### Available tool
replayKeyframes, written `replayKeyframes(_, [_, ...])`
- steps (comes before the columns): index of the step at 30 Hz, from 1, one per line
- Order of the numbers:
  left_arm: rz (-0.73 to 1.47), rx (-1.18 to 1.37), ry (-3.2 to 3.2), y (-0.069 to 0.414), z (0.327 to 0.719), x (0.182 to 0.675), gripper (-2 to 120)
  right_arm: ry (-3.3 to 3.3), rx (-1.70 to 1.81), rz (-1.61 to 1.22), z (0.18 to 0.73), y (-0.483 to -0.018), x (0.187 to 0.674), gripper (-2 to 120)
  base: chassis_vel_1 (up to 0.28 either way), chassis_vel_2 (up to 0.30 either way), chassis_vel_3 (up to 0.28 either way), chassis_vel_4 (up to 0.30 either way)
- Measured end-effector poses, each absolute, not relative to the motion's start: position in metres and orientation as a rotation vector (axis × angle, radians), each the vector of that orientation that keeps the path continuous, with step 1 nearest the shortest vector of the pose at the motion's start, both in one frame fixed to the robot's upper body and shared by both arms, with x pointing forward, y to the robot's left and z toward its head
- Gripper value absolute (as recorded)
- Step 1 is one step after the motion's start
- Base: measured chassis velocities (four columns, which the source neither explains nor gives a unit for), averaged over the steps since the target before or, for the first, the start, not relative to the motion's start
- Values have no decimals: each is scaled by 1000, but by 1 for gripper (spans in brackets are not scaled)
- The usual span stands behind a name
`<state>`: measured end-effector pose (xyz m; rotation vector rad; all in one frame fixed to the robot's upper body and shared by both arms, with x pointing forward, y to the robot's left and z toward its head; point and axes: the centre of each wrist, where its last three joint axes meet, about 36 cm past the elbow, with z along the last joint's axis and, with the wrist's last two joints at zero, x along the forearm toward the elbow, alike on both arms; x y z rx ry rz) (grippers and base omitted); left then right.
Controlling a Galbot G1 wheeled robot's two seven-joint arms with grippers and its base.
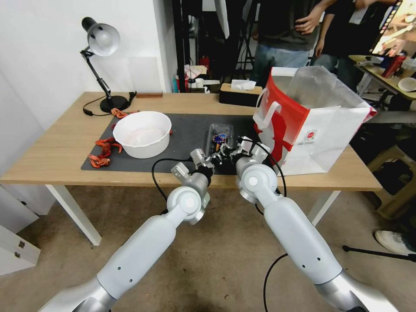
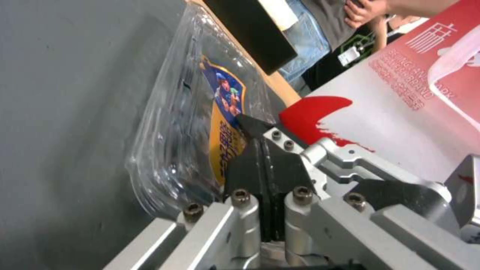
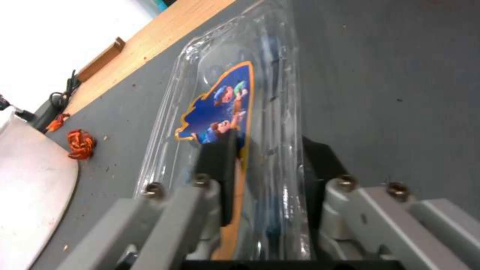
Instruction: Close the takeout container lid, then place the container into the takeout bag.
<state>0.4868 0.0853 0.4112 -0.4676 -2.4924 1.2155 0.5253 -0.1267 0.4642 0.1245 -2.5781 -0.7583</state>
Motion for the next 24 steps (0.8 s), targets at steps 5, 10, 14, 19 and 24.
replayKeyframes(5, [1214, -469, -2495, 85, 411, 487, 0, -2581, 125, -755, 464, -128, 525, 10, 0, 0, 0, 0])
replayKeyframes(10, [1200, -466, -2518, 87, 411, 487, 0, -2588, 126, -750, 463, -128, 525, 0, 0, 0, 0, 0])
replayKeyframes(14, [1173, -454, -2584, 97, 416, 491, 0, -2595, 127, -740, 462, -128, 524, 0, 0, 0, 0, 0])
replayKeyframes(19, [1113, -452, -2694, 120, 425, 486, 0, -2602, 130, -737, 461, -127, 523, 0, 0, 0, 0, 0])
replayKeyframes(24, [973, -472, -2833, 144, 429, 470, 7, -2605, 132, -733, 460, -126, 523, 0, 0, 0, 0, 0])
